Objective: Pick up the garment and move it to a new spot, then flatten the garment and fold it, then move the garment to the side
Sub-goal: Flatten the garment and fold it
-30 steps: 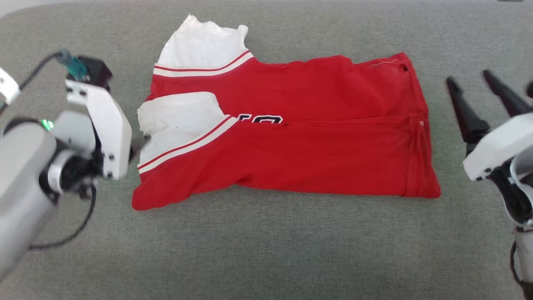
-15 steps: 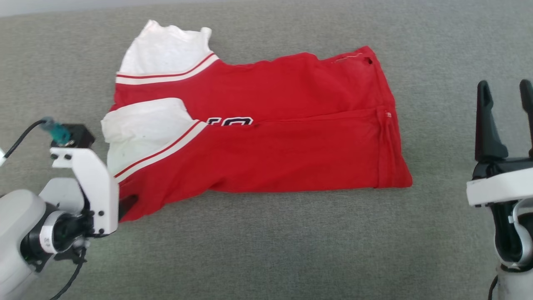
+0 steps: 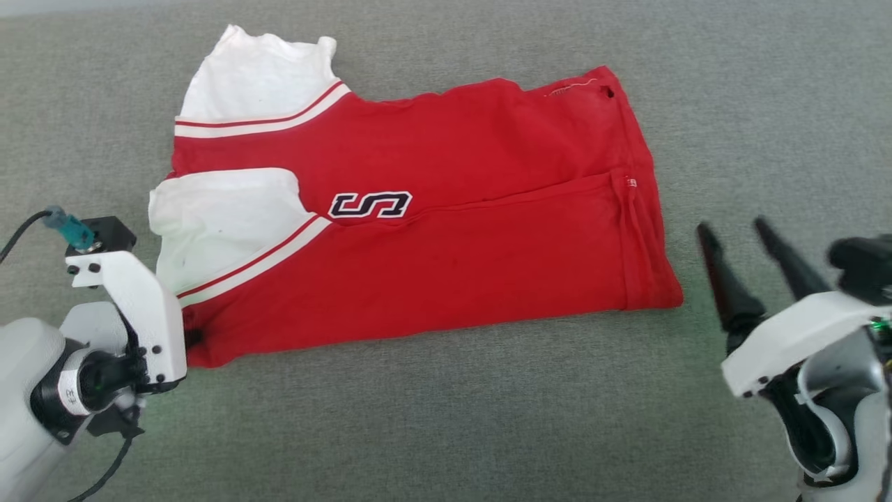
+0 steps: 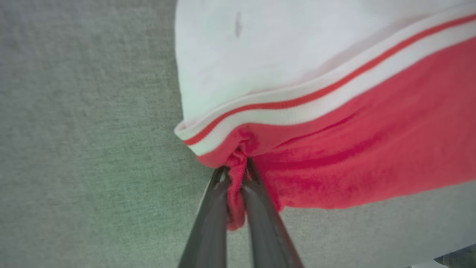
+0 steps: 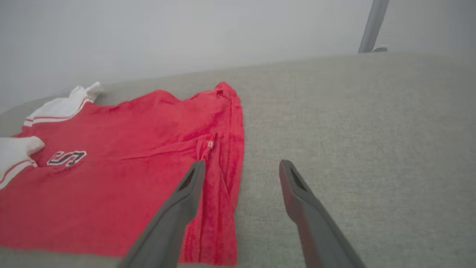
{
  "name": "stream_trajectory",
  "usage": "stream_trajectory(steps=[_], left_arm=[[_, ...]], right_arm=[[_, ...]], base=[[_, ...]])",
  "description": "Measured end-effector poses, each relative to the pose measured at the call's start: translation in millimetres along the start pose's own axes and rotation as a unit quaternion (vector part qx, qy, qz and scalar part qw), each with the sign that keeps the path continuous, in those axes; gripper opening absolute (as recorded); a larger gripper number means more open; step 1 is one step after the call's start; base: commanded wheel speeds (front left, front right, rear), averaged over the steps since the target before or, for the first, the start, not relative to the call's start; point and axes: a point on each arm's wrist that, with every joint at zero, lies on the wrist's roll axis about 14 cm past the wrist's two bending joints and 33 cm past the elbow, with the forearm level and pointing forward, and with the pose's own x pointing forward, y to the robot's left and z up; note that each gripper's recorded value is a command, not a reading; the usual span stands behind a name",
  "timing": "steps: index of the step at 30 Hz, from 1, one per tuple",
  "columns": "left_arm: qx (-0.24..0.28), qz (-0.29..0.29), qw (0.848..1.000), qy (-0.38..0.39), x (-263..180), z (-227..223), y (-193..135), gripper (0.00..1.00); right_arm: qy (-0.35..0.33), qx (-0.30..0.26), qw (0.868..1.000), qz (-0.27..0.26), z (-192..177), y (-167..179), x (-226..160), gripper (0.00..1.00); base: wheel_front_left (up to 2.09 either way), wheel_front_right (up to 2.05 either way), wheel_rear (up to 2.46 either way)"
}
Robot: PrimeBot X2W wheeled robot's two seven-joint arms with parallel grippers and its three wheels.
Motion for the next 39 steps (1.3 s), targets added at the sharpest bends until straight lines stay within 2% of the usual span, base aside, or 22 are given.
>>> stream_trajectory(steps=[5,7,8,9,10,14,15,17,18,19,22,31,39], left_arm=[[0.003,-0.008,1.0,-0.007,0.6,1.6,-3.2,0.0],[0.004,-0.01,1.0,-0.009,0.8,2.0,-3.8,0.0],[0.004,-0.01,1.0,-0.009,0.8,2.0,-3.8,0.0],[0.005,-0.014,1.0,-0.011,0.9,2.7,-5.4,0.0],[0.005,-0.014,1.0,-0.011,0.9,2.7,-5.4,0.0],[0.009,-0.017,1.0,-0.017,1.1,2.6,-5.8,0.0],[0.011,-0.018,1.0,-0.019,1.3,2.2,-6.0,0.0],[0.008,-0.019,1.0,-0.021,1.2,2.0,-5.6,0.0],[0.008,-0.019,1.0,-0.021,1.2,2.0,-5.6,0.0],[0.007,-0.02,1.0,-0.023,1.2,1.8,-5.3,0.0],[0.004,-0.021,0.999,-0.027,-0.1,1.3,-3.4,0.0],[0.0,-0.017,0.999,-0.043,-12.9,5.2,1.4,0.0],[-0.008,-0.001,0.998,-0.058,-42.7,2.3,9.9,0.0]], right_arm=[[0.129,-0.002,0.991,0.024,-44.1,6.7,10.5,1.0],[0.17,-0.006,0.985,0.029,-56.6,7.4,14.7,1.0],[0.17,-0.006,0.985,0.029,-56.6,7.4,14.7,1.0],[0.206,-0.016,0.978,0.035,-67.2,9.1,18.8,1.0],[0.206,-0.016,0.978,0.035,-67.2,9.1,18.8,1.0],[0.265,-0.024,0.963,0.043,-82.1,12.4,27.7,1.0],[0.299,-0.036,0.953,0.045,-90.8,12.5,29.5,1.0],[0.329,-0.044,0.942,0.048,-96.4,13.6,30.4,1.0],[0.329,-0.044,0.942,0.048,-96.4,13.6,30.4,0.49],[0.343,-0.048,0.937,0.049,-98.7,13.9,30.3,0.0],[0.374,-0.052,0.925,0.05,-100.6,12.5,28.6,0.0],[0.376,-0.048,0.924,0.053,-87.6,15.3,22.4,0.0],[0.37,-0.071,0.924,0.069,-69.4,21.2,8.5,0.0]], base=[[0.0,0.0,0.0],[0.0,0.0,0.0],[0.0,0.0,0.0],[0.0,0.0,0.0],[0.0,0.0,0.0],[0.0,0.0,0.0],[0.0,0.0,0.0],[0.0,0.0,0.0],[0.0,0.0,0.0],[0.0,0.0,0.0],[0.0,0.0,0.0],[0.0,0.0,0.0],[0.0,0.0,0.0]])
